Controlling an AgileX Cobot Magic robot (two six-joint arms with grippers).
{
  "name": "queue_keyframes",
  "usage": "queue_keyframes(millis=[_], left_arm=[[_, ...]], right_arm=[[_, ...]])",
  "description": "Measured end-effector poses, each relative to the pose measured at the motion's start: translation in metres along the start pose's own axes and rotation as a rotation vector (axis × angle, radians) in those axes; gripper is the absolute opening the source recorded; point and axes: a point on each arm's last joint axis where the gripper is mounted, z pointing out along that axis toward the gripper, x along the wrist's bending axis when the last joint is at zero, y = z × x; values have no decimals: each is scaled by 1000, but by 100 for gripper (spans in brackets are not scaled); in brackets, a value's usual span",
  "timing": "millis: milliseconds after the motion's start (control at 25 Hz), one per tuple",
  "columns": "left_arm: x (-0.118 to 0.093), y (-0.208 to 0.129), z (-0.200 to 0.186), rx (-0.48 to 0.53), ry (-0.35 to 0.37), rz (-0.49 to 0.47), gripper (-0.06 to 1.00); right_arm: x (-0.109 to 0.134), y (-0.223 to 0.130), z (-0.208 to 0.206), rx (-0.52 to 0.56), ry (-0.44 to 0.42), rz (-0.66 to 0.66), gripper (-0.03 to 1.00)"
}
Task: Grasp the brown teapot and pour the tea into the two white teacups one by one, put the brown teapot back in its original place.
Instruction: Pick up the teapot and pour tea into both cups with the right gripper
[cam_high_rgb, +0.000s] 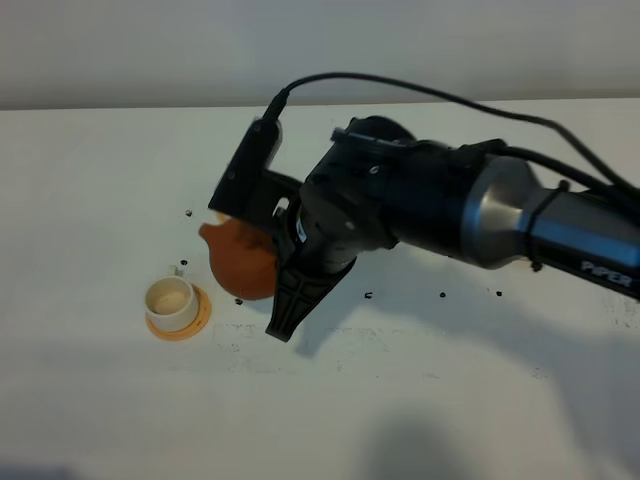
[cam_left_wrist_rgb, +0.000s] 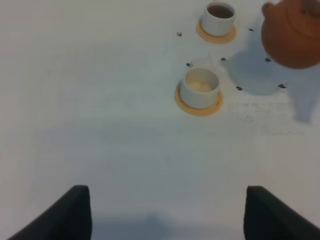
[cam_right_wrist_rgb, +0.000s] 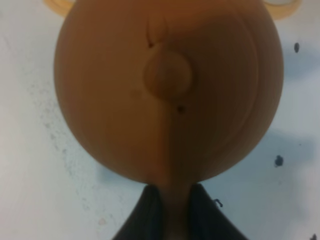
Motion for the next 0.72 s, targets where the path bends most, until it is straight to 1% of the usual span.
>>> queue_keyframes(millis=[200,400,520,720], left_arm=[[0,0,0,0,0,0,61],[0,0,0,0,0,0,61],[0,0,0,0,0,0,61],[0,0,0,0,0,0,61]], right_arm=[[3,-1,22,24,7,-49,13],[-3,3,23,-9,-66,-120,13],[-6,3,25,-5,-102,-161,13],[-2,6,29,-10,-135,-228,13]])
